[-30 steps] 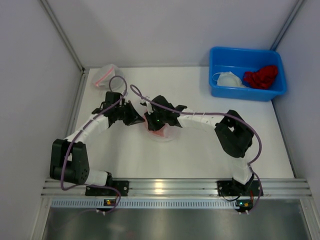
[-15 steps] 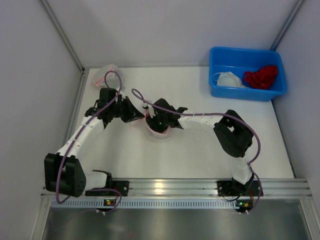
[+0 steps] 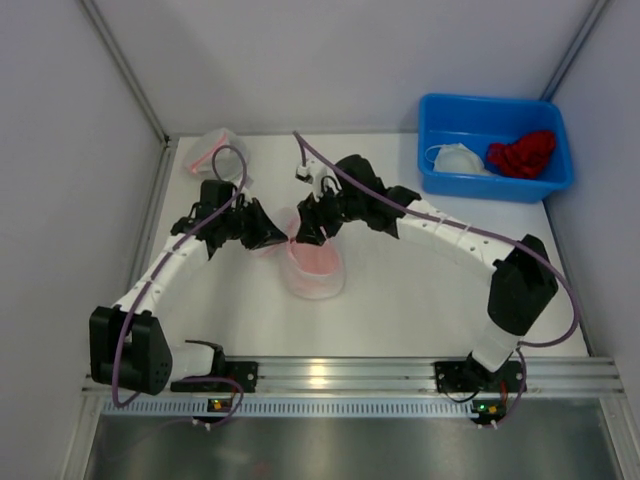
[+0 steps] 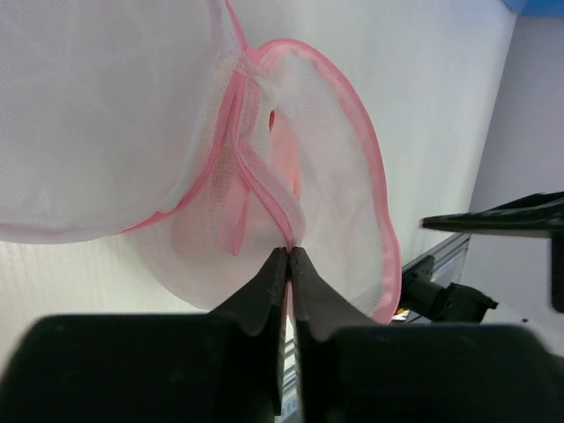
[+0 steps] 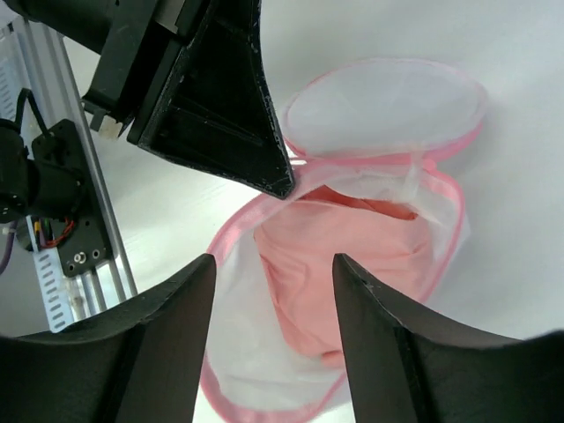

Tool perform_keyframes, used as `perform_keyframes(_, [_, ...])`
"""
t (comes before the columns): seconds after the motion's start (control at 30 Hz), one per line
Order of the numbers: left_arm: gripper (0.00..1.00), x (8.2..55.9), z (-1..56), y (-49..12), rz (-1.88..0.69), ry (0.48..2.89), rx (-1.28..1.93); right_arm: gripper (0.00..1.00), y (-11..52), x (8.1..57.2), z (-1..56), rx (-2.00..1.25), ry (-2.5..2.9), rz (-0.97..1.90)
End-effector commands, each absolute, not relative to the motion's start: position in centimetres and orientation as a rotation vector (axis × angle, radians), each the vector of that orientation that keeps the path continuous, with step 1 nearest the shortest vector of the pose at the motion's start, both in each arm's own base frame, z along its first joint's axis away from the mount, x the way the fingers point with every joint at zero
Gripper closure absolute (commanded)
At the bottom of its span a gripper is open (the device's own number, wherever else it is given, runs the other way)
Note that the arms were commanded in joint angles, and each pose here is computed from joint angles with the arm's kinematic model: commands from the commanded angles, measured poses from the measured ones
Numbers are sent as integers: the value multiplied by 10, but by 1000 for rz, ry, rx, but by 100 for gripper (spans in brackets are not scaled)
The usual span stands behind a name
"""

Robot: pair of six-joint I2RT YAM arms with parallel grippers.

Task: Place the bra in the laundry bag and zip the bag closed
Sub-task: Adjust the bra in the laundry bag, then close the laundry bag at the center of the board.

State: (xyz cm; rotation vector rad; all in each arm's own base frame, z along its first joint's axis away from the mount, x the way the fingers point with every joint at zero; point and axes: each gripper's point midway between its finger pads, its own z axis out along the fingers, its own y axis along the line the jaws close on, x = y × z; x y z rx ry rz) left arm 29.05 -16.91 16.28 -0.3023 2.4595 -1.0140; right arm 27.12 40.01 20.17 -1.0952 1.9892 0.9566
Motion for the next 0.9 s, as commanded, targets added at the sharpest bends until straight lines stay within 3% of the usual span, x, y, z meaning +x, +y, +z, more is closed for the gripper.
perform_keyframes(0.0, [82, 286, 167, -170, -1003, 2434, -199, 42, 375, 276, 235, -1088, 1933, 976])
perform_keyframes(0.07, [69, 282, 174, -167, -974, 2402, -135, 37, 361, 280, 235, -1056, 1952, 949])
perform_keyframes(0.13, [49, 282, 173, -153, -863, 2405, -160, 34, 340, 286, 217, -1048, 1996, 895])
perform_keyframes(0.23, [40, 280, 190, -140, -870, 2347, -199, 29, 317, 287, 202, -1036, 2030, 841])
perform_keyframes(0.33, [31, 283, 206, -123, -808, 2282, -231, 17, 296, 288, 193, -1016, 2067, 813])
perform_keyframes(0.37, [27, 283, 206, -116, -783, 2277, -246, 8, 292, 286, 195, -1018, 2065, 824])
perform_keyframes(0.43, [25, 285, 201, -99, -743, 2285, -291, 1, 281, 292, 195, -998, 2068, 806])
perform_keyframes(0.77, [26, 321, 140, -31, -748, 2392, -351, 1, 251, 296, 204, -955, 2057, 798])
perform_keyframes(0.87, [32, 341, 125, -17, -761, 2423, -293, 1, 237, 304, 211, -899, 2069, 790])
